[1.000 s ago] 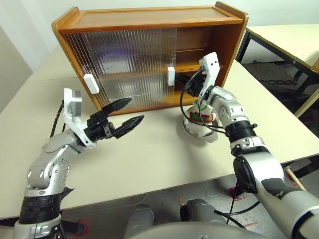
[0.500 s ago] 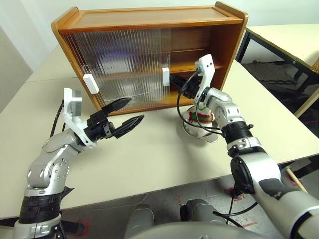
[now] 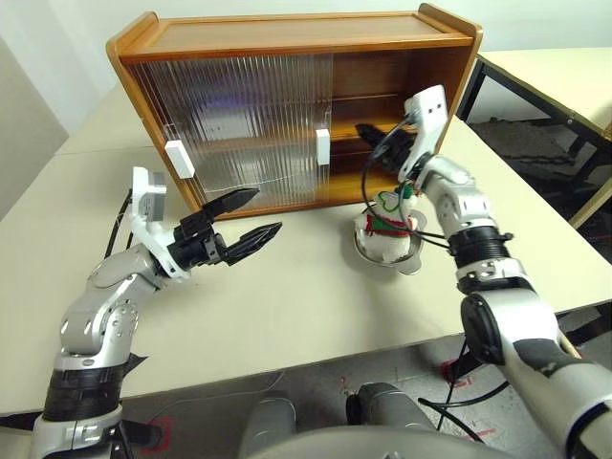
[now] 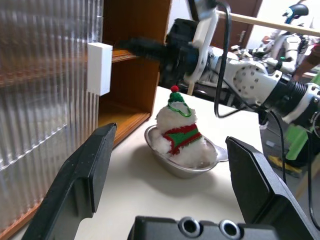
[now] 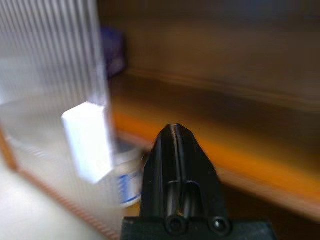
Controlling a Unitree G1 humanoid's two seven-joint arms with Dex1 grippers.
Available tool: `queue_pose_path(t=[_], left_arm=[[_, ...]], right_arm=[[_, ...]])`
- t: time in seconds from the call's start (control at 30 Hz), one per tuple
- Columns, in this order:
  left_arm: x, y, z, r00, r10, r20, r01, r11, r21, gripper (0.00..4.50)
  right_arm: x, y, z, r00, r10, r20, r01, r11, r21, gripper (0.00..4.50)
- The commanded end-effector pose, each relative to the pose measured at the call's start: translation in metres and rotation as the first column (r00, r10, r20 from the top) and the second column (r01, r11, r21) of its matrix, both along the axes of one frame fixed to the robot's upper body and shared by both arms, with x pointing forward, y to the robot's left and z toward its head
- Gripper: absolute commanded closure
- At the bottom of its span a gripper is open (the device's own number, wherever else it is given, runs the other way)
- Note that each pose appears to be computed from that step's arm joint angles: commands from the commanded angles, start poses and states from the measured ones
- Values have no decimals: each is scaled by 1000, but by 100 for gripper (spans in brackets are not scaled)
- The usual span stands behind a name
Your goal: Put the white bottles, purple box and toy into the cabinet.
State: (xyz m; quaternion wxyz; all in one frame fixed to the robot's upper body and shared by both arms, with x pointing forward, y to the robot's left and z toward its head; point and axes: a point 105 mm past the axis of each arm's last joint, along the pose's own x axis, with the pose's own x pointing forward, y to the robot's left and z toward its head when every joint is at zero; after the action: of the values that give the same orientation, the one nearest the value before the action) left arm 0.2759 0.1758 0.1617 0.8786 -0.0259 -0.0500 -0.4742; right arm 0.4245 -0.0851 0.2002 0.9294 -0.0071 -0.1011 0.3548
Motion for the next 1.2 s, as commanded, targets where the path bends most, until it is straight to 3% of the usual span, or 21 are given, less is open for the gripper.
queue_pose_path(t=[0.03,0.17,0.3,0.33,0.5,0.6,0.77,1.2], left_arm=[[2,-2,-4,1000,-7,-5,7,1000,7,0],[2,-3,-4,1000,-11,-5,11,1000,6,0],[2,0,-4,1000,-8,-7,8,1000,7,0],[2,0,-4,1000,-8,-8,8,1000,7,0],[2,0,-4,1000,-7,-9,7,1000,6,0],[2,-2,-5,1000,-8,-9,8,1000,4,0],[3,-2,-4,1000,-7,-3,7,1000,1,0],[0,1,-4,1000,12,0,-12,1000,6,0]], right_arm=[[-8,-8,8,1000,-14,-1,14,1000,-3,321],[-33,-22,13,1000,-11,-24,10,999,-34,177],[-59,-39,0,992,-36,-118,19,990,-142,22],[-66,-42,-3,989,-25,-144,3,988,-155,2],[-83,-53,-11,967,-21,-255,-30,981,-194,2],[-98,-61,-31,905,17,-424,-95,982,-164,2],[-110,-67,-54,822,55,-567,-134,986,-99,2],[-107,-66,-91,728,36,-684,-106,993,-60,2]])
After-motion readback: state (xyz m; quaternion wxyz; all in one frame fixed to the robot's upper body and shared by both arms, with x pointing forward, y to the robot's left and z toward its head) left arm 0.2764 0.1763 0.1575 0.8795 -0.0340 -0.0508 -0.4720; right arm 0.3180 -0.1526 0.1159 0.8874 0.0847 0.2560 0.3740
